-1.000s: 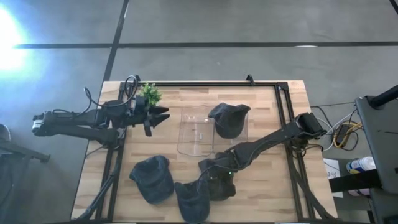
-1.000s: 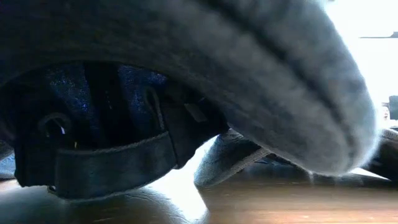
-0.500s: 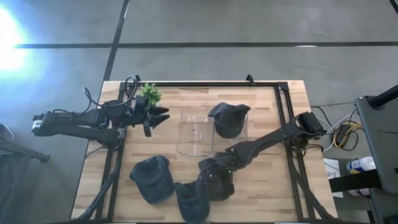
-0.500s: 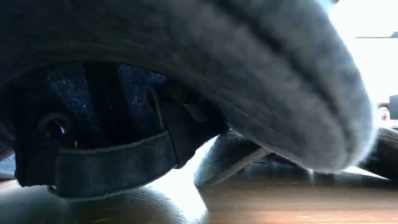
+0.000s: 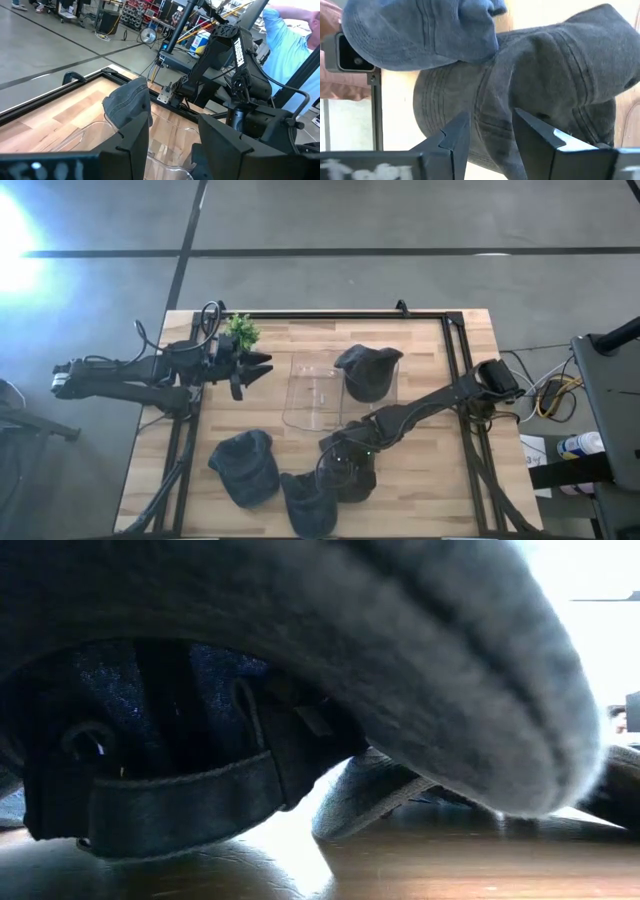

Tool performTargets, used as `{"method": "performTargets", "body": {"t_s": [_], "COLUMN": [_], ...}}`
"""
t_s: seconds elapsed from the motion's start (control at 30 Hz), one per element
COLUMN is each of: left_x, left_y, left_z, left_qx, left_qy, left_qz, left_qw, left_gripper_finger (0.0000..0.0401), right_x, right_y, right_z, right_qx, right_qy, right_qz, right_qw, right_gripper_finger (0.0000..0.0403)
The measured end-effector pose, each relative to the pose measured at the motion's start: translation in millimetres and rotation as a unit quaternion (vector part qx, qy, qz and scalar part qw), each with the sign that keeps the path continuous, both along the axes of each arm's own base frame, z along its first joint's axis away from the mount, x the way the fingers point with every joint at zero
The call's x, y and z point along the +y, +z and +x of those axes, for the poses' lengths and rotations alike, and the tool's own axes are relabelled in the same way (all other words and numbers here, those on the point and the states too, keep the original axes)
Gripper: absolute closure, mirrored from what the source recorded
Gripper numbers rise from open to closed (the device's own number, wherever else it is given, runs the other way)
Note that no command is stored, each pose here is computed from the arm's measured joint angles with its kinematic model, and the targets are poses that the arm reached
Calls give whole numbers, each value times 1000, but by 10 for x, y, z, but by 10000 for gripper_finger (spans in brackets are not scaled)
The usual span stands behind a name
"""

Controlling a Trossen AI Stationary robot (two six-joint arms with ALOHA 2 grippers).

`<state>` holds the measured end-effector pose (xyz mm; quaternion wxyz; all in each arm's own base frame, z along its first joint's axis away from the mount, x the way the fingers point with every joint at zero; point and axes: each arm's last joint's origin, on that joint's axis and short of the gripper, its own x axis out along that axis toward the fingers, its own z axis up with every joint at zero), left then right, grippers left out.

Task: Pick & Place hat
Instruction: Put the black cap into the right transparent bin

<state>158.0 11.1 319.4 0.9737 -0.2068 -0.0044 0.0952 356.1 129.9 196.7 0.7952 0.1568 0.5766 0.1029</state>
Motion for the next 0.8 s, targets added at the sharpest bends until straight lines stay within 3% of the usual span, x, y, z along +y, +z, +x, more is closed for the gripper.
{"method": "performTargets", "body": {"t_s": [0.23, 0.47, 0.8], "left_x": [-3, -5, -6], "left_y": [13, 27, 27], "left_z": [-1, -3, -3], "left_qx": [-2, -4, -4], "left_qy": [-5, -8, -9], "left_qz": [0, -1, 0], "left_qw": [1000, 1000, 1000], "left_gripper_finger": [236, 236, 236], "right_x": [6, 32, 121], "right_y": [-13, -18, 68], "right_z": [-20, -42, -32], "right_qx": [7, 16, 12], "right_qy": [-1, 7, 9], "right_qz": [1, 10, 22], "right_qw": [1000, 1000, 1000], "right_gripper_finger": [293, 382, 394]}}
